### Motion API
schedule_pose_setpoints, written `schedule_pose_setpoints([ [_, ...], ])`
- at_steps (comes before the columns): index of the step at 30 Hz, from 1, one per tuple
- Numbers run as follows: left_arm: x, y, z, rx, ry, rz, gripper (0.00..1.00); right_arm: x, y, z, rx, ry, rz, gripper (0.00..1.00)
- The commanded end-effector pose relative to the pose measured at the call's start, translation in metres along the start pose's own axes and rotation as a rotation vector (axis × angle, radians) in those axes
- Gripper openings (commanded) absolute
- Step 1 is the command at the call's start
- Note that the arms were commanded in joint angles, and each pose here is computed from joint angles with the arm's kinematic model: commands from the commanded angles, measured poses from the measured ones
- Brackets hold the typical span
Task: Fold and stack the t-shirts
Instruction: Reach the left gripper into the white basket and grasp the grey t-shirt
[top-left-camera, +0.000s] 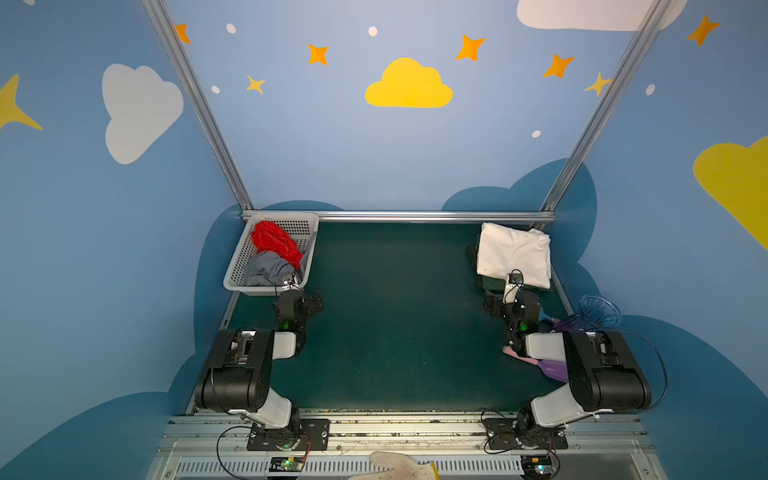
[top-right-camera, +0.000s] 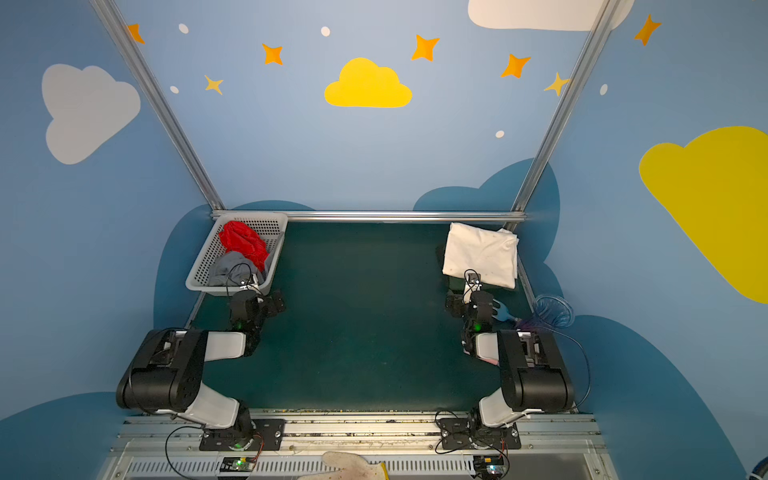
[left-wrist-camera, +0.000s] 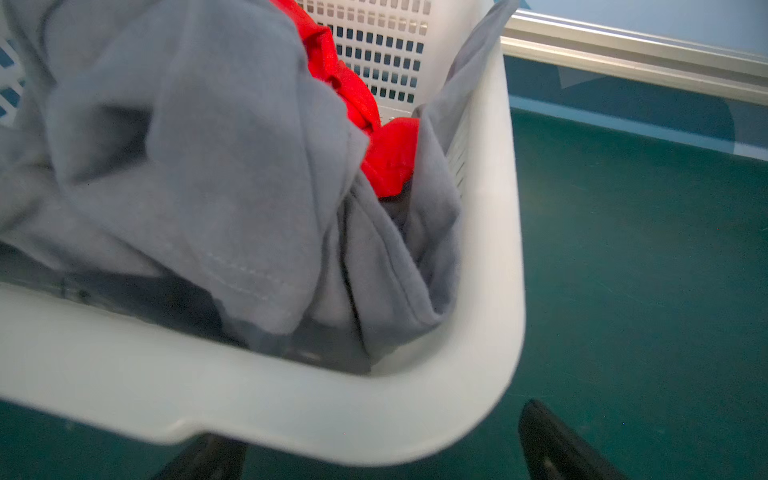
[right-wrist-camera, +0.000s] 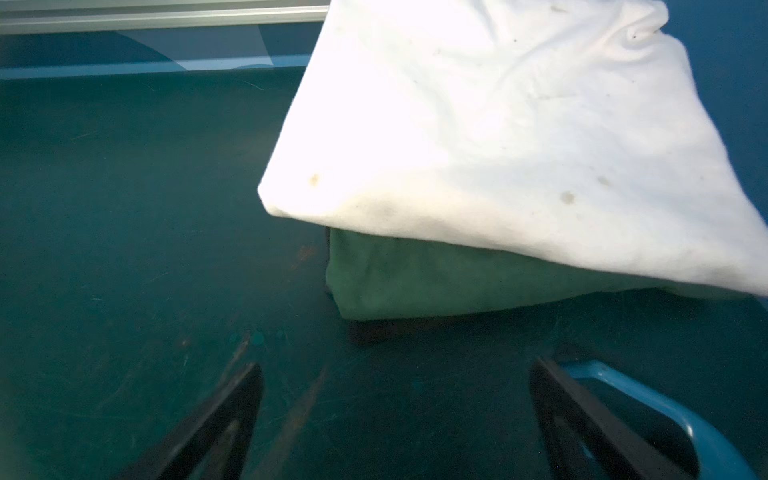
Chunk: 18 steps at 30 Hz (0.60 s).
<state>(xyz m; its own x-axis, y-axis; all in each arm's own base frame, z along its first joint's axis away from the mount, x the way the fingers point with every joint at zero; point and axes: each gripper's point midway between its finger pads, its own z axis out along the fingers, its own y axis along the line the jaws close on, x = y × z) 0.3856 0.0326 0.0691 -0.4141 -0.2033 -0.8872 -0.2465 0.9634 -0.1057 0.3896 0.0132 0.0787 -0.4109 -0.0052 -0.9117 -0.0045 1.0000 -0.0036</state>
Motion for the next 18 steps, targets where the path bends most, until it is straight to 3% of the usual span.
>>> schedule_pose_setpoints([
  [1,-0.0125,-0.0027,-0.0011,0.008,-0.03,-0.003,1.0,-0.011,0.0018,-0.0002,-0.011,-0.023,-0.01,0.98],
  [18,-0.0125,-0.0028,0.0,0.012,-0.024,-0.004,1.0,-0.011,0.0013,0.0012,-0.016,-0.017,-0.005,0.98],
])
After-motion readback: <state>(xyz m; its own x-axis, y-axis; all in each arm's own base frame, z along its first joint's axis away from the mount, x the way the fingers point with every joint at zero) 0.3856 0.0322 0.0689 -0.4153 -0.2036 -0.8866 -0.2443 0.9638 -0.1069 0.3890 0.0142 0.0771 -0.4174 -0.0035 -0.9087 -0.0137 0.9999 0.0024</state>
